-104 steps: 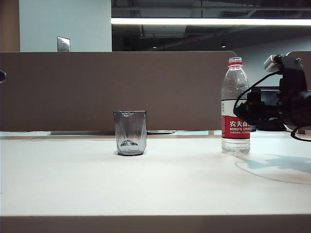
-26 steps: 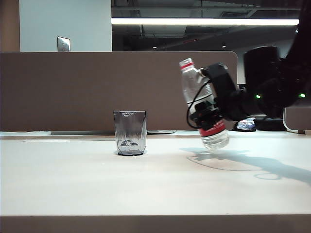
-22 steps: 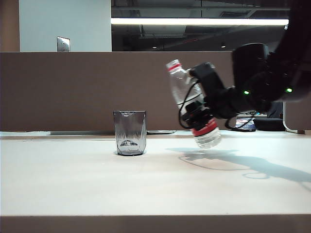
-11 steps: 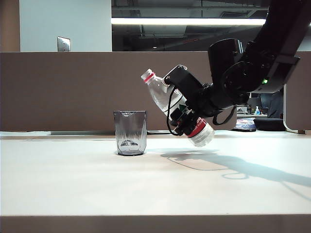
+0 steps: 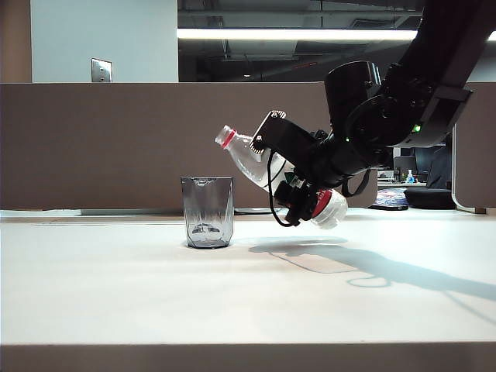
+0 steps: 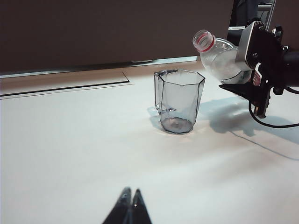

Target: Pick up the mineral water bottle on the table and pour water into the mug until it's half full.

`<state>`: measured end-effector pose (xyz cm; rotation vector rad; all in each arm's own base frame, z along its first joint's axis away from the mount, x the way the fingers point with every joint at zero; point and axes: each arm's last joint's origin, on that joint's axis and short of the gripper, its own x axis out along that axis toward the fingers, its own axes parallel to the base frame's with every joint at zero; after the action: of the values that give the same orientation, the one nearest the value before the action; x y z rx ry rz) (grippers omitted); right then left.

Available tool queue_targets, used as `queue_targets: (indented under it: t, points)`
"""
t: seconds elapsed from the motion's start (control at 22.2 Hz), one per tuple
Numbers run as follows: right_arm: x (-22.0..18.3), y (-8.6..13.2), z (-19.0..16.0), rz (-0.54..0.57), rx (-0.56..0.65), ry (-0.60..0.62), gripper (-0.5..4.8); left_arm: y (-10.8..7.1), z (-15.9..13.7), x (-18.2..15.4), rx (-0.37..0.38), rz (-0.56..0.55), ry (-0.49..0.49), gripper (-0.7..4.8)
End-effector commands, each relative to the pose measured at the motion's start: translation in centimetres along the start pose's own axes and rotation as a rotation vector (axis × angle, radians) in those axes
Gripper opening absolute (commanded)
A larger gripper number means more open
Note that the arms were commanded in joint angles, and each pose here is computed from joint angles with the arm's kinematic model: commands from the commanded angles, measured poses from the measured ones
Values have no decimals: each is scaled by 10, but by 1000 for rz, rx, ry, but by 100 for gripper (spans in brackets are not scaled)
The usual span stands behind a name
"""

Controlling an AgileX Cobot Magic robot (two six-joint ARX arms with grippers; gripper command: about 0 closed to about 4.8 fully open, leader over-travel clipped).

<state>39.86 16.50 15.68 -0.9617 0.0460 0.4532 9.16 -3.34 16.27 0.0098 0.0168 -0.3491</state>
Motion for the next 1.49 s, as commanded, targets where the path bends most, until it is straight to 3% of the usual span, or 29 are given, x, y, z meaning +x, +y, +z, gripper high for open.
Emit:
queue_targets:
  t: [0.05, 0.27, 1.04, 1.49]
  points:
    - [-1, -13, 9, -82, -55, -24, 322, 0, 2, 0, 0, -3, -10, -5]
    - [-1, -14, 9, -114, -177, 18, 321, 0, 2, 0, 0, -3, -10, -5]
    - [1, -22, 20, -179, -360, 28, 322, 0, 2, 0, 0, -6, -10, -5]
    - [2, -24, 24, -187, -483, 30, 322, -11, 2, -1, 2, -120, -11, -5]
